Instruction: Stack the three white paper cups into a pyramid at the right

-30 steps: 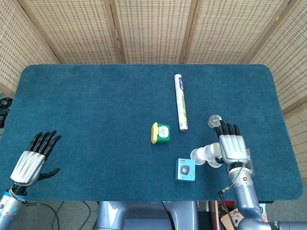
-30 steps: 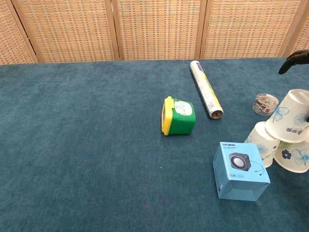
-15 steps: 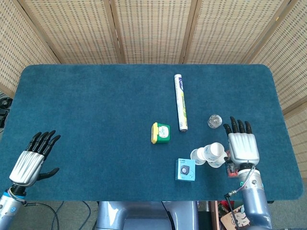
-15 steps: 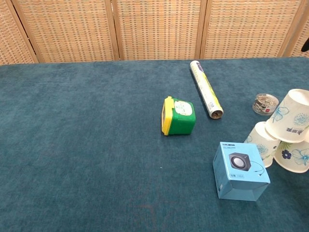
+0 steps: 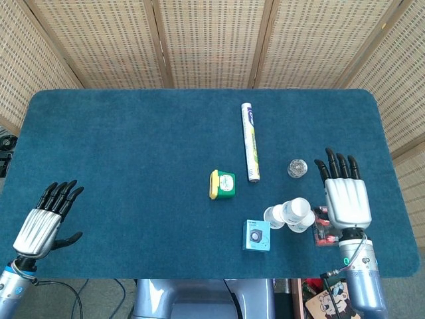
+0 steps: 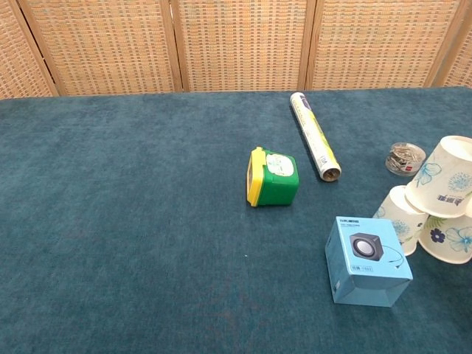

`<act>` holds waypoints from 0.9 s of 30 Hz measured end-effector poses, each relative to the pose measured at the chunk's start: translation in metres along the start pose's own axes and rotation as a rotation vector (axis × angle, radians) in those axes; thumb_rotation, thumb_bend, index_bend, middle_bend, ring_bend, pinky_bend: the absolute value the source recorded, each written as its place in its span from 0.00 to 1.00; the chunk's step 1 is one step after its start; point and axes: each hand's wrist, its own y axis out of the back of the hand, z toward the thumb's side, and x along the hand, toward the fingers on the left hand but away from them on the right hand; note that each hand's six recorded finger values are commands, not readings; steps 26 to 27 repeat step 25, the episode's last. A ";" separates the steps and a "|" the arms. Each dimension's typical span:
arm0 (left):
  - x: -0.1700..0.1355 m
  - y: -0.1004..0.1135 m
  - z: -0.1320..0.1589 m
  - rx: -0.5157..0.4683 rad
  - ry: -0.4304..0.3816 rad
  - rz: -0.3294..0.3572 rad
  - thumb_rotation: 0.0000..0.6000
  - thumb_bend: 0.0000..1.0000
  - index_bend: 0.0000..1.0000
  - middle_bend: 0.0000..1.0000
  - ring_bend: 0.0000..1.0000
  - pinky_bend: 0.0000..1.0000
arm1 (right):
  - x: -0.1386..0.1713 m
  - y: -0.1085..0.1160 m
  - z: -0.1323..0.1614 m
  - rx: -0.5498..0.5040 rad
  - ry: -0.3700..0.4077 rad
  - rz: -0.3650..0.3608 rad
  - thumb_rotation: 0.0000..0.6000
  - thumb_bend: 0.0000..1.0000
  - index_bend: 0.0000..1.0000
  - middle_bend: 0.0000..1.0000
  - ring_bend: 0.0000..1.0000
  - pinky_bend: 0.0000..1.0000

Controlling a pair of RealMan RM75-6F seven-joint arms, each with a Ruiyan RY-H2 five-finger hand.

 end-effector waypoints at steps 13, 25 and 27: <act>0.002 -0.001 -0.003 0.002 0.016 0.024 1.00 0.19 0.00 0.00 0.00 0.00 | 0.033 -0.045 -0.069 -0.142 0.097 -0.120 1.00 0.14 0.12 0.00 0.00 0.00; 0.004 -0.004 -0.005 0.010 0.027 0.024 1.00 0.19 0.00 0.00 0.00 0.00 | 0.057 -0.103 -0.099 -0.150 0.097 0.000 1.00 0.13 0.00 0.00 0.00 0.00; 0.004 -0.004 -0.005 0.010 0.027 0.024 1.00 0.19 0.00 0.00 0.00 0.00 | 0.057 -0.103 -0.099 -0.150 0.097 0.000 1.00 0.13 0.00 0.00 0.00 0.00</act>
